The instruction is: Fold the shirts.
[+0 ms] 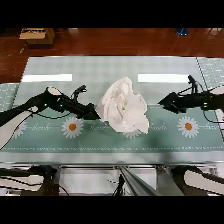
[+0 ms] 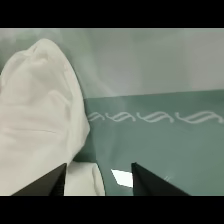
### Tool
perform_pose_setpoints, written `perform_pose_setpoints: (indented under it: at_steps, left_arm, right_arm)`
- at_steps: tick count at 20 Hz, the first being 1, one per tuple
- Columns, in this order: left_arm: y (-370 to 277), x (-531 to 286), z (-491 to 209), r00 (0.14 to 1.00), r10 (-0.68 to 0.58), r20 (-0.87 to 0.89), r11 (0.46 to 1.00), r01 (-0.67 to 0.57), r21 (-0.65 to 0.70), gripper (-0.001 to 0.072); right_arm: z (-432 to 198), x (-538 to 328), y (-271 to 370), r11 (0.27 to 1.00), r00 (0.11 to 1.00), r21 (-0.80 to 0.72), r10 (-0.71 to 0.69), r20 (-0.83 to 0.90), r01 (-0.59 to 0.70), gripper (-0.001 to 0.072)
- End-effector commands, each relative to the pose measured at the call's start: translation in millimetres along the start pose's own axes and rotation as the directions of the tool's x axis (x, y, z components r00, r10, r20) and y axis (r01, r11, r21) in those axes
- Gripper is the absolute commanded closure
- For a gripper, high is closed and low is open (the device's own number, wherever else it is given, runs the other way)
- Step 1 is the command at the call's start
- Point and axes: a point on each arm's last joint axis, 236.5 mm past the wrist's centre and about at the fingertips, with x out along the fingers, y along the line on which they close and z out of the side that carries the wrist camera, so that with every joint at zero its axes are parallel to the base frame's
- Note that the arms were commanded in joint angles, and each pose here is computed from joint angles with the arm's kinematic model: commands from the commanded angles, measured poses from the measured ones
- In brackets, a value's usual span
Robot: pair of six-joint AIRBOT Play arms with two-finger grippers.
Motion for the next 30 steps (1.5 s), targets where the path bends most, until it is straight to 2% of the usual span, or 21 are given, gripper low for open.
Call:
perform_pose_setpoints:
  at_steps: [1,5,7,8,10,11,15,19,21,23,27,30]
  left_arm:
    - [-1,-1,0,1.000,-0.003,-0.001,1.000,0.003,0.018,0.0689]
    - [-1,-1,0,1.000,-0.003,0.000,1.000,0.003,0.026,0.0689]
    - [-1,-1,0,1.000,-0.003,0.000,0.999,0.003,0.034,0.0689]
    - [-2,-2,0,1.000,-0.003,0.002,0.999,0.003,0.042,0.0689]
    - [-4,-7,7,1.000,-0.003,0.023,0.998,0.002,0.063,0.0689]
    - [-7,-14,14,0.999,-0.006,0.046,0.997,0.002,0.075,0.0690]
    - [-47,-75,47,0.984,-0.047,0.173,0.982,0.014,0.189,0.0690]
    - [-120,-189,69,0.919,-0.099,0.382,0.929,-0.053,0.367,0.0690]
    - [-167,-248,65,0.867,-0.124,0.482,0.881,-0.128,0.455,0.0691]
    - [-221,-300,50,0.806,-0.156,0.571,0.810,-0.226,0.541,0.0690]
    - [-344,-384,-10,0.648,-0.280,0.708,0.610,-0.449,0.652,0.0690]
    - [-406,-413,-64,0.563,-0.371,0.739,0.502,-0.548,0.669,0.0691]
  right_arm:
    - [0,37,16,1.000,0.999,-0.017,-0.022,0.039,0.022,0.0219]
    - [-17,72,22,0.999,0.999,0.010,-0.032,-0.023,0.033,0.0221]
    - [-21,86,32,1.000,0.999,0.006,-0.023,-0.023,0.023,0.0300]
    - [-21,90,36,1.000,1.000,0.003,-0.019,-0.015,0.019,0.0317]
    - [-19,91,44,1.000,1.000,0.003,-0.005,-0.006,0.005,0.0523]
    - [-17,88,47,1.000,1.000,-0.003,0.006,-0.007,-0.006,0.0664]
    - [13,30,86,0.987,0.995,-0.140,0.090,0.033,-0.085,0.0679]
    - [59,-96,140,0.945,0.953,-0.321,0.152,0.263,-0.062,0.0680]
    - [67,-164,177,0.914,0.893,-0.405,0.206,0.400,-0.029,0.0681]
    - [61,-227,217,0.874,0.816,-0.485,0.268,0.513,0.018,0.0681]
    - [29,-332,288,0.796,0.652,-0.593,0.384,0.654,0.126,0.0681]
    - [1,-392,321,0.758,0.544,-0.611,0.421,0.726,0.229,0.0681]
